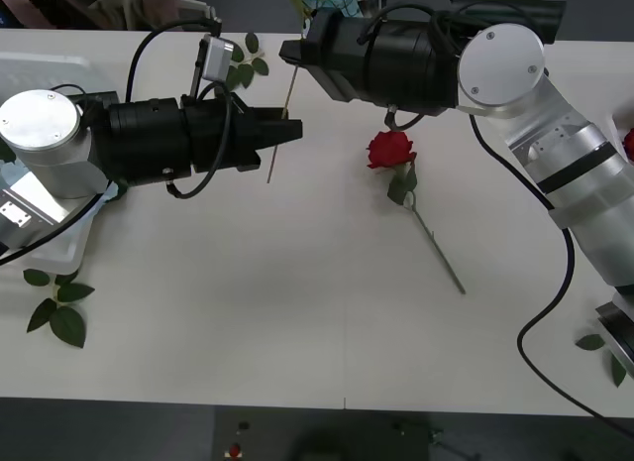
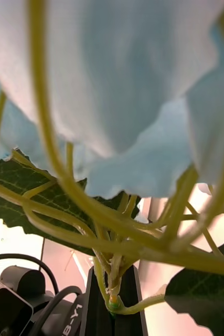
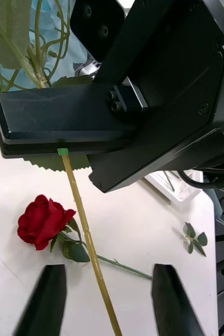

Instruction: Put the red flowers into the right box and the blue flowers into the left box

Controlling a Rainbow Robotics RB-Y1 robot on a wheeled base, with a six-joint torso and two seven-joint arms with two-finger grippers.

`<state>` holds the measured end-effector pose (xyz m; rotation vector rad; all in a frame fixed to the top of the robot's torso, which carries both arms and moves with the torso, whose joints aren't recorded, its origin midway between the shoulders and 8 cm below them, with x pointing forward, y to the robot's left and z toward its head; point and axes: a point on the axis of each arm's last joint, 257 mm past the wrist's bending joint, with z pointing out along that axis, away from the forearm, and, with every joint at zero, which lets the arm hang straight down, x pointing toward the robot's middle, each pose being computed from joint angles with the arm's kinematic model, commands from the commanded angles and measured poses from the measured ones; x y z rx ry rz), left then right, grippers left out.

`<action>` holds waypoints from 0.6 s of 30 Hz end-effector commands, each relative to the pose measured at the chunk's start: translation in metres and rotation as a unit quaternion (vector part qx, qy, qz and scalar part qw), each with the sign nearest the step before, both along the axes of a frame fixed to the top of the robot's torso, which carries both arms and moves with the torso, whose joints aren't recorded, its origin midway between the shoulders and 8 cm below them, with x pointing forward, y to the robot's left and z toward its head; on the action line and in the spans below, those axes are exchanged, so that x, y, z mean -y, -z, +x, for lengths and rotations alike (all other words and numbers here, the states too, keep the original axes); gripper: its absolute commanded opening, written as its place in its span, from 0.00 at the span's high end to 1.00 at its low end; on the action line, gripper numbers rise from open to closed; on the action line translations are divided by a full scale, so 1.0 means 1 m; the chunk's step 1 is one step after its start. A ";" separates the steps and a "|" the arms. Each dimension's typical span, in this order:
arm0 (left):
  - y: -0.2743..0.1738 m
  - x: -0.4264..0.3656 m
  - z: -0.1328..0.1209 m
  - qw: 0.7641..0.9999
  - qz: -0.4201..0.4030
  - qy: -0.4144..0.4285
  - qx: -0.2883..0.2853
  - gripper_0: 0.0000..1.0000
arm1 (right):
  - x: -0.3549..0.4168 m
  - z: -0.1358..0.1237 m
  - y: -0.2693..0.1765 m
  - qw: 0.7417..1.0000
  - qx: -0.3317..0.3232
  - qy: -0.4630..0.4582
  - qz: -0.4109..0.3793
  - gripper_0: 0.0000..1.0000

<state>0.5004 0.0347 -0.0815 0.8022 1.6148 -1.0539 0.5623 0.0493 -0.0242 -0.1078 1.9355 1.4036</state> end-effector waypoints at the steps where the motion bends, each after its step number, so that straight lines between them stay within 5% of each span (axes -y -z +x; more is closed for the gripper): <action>1: -0.025 0.007 0.003 1.000 -0.005 0.005 0.011 1.00 | -0.003 0.001 -0.032 1.000 0.022 -0.001 0.011 1.00; 14: -0.023 0.004 0.004 1.000 -0.001 0.003 0.010 1.00 | -0.001 0.002 -0.033 1.000 0.020 0.000 0.014 1.00; 15: -0.022 0.001 0.005 1.000 0.003 0.001 0.011 1.00 | 0.000 0.001 -0.032 1.000 0.020 -0.001 0.010 0.90; 16: -0.021 -0.005 0.007 1.000 0.008 -0.003 0.011 1.00 | 0.002 0.003 -0.031 1.000 0.023 0.002 0.005 0.50; 17: -0.021 -0.015 0.008 1.000 0.017 -0.009 0.012 1.00 | 0.004 0.005 -0.029 1.000 0.028 0.005 -0.003 0.28; 18: -0.021 -0.022 0.010 1.000 0.025 -0.012 0.014 1.00 | 0.006 0.005 -0.027 1.000 0.029 0.005 -0.009 0.20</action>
